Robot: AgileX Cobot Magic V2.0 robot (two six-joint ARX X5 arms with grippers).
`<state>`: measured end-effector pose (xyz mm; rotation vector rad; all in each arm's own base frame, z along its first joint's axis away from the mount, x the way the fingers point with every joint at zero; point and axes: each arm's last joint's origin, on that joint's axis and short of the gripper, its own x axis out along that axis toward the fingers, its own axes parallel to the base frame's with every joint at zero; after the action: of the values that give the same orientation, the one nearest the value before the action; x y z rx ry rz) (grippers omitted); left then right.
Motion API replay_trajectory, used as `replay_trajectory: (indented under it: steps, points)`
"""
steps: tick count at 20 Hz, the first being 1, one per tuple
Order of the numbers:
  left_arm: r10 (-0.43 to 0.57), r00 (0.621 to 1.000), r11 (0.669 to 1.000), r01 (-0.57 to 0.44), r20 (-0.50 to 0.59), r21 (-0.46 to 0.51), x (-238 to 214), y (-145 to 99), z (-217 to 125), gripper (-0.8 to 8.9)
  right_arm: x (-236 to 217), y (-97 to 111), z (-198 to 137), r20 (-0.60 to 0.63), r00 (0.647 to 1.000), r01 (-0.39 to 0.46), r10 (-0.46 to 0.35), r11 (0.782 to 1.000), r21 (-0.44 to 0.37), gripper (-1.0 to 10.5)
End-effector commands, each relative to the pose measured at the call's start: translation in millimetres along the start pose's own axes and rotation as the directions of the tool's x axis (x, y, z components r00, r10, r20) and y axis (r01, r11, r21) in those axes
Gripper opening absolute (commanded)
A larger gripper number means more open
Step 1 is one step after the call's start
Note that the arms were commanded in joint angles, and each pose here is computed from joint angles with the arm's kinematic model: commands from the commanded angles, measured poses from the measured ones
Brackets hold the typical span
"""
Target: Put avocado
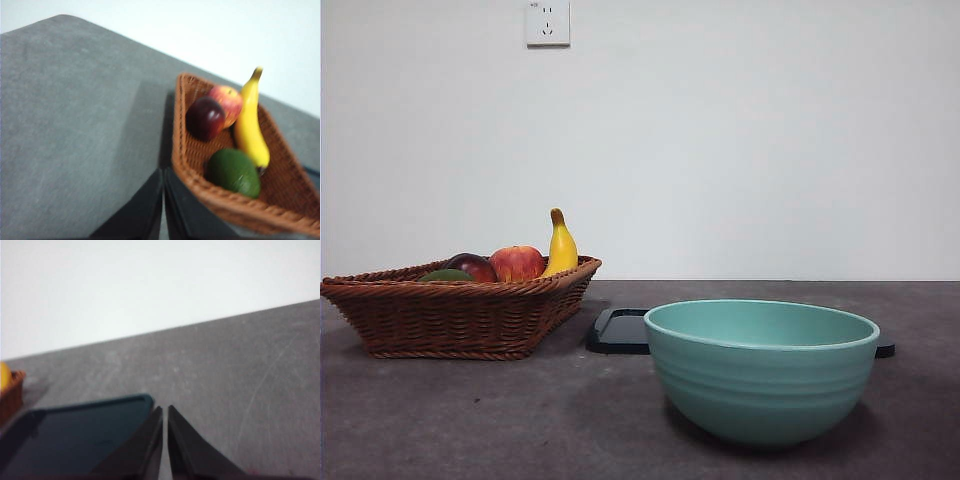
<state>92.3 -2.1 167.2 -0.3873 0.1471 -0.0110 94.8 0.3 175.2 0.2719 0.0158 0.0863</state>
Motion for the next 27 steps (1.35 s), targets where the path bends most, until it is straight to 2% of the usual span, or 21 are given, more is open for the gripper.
replay_trajectory:
  steps: [1,4,8,14,18,21,24,27]
  points:
    - [-0.020,0.998,0.999,0.021,0.058,-0.025,-7,-7,19,0.09,-4,6,18,0.059,0.998,-0.032,0.030,0.999,0.036,0.1]
    - [-0.017,0.999,1.000,0.018,0.051,-0.025,-13,-13,32,0.09,-7,11,33,0.079,0.996,-0.050,0.046,0.997,0.051,0.1]
    - [-0.005,1.000,1.000,0.006,0.011,-0.025,-18,-21,50,0.09,-11,18,53,0.034,0.998,-0.057,0.056,0.997,0.053,0.1]
    - [-0.051,0.995,0.998,0.054,-0.085,0.030,-22,-36,81,0.09,-10,30,83,-0.166,0.976,-0.136,0.138,0.990,0.025,0.1]
    - [-0.076,0.977,0.990,0.097,-0.199,0.099,-22,-45,99,0.09,-6,37,102,-0.325,0.929,-0.189,0.177,0.982,-0.004,0.1]
    - [-0.131,0.947,0.976,0.176,-0.292,0.131,-20,-51,107,0.09,-3,42,117,-0.423,0.881,-0.235,0.210,0.972,-0.007,0.1]
    - [-0.181,0.909,0.960,0.246,-0.375,0.132,-15,-56,112,0.09,1,49,130,-0.506,0.828,-0.278,0.240,0.960,-0.001,0.1]
    - [-0.229,0.851,0.945,0.310,-0.472,0.101,-11,-60,116,0.09,5,56,141,-0.576,0.776,-0.320,0.257,0.947,-0.009,0.1]
